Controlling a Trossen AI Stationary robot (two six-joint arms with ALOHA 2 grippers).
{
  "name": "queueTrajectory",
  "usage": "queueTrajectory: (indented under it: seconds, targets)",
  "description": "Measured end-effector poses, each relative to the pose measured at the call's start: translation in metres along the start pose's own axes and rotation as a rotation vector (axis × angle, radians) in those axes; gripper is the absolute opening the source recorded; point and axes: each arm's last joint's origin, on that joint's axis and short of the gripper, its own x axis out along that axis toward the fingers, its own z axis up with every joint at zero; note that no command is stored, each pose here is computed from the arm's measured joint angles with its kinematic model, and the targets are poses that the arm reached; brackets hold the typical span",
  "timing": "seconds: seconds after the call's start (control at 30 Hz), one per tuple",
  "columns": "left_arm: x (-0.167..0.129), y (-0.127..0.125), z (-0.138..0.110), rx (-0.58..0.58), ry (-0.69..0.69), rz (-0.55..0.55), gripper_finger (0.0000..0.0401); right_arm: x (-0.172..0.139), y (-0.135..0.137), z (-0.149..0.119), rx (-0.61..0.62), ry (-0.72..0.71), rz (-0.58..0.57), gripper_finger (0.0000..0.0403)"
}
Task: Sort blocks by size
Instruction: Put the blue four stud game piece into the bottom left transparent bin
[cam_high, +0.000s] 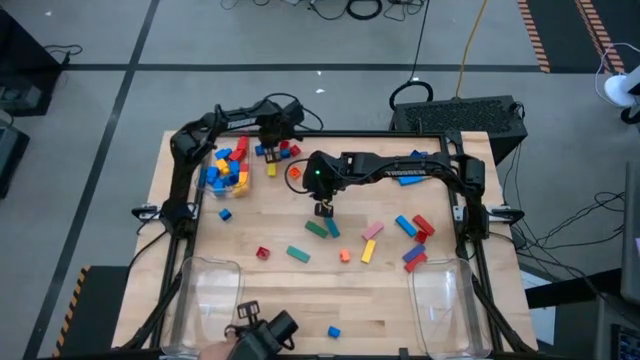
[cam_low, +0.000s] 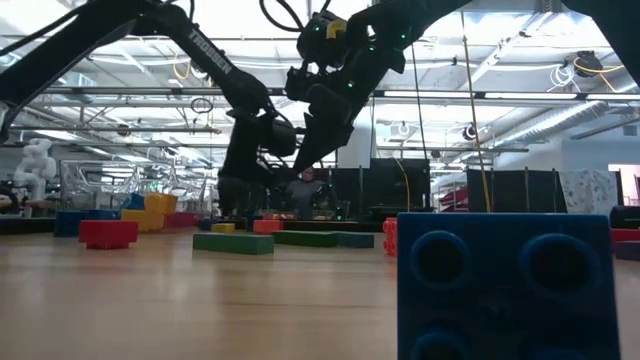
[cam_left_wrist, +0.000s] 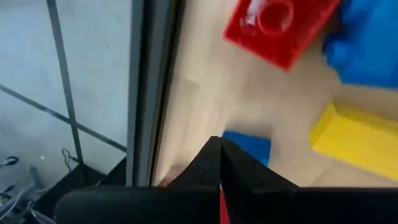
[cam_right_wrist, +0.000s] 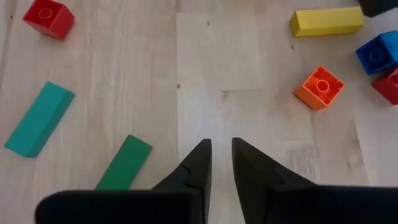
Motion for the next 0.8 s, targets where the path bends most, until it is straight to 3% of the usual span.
queueTrajectory:
  seconds: [0.43, 0.8]
  targets:
    - [0.002, -0.001, -0.012, -0.046, 0.099, -0.067, 0.0002, 0.000, -0.005, 0.000, 0.005, -0.001, -0.006, 0.0036]
    - [-0.016, -0.015, -0.001, -0.059, -0.016, -0.110, 0.0001, -0.001, -0.004, -0.001, 0.013, 0.003, -0.005, 0.0036]
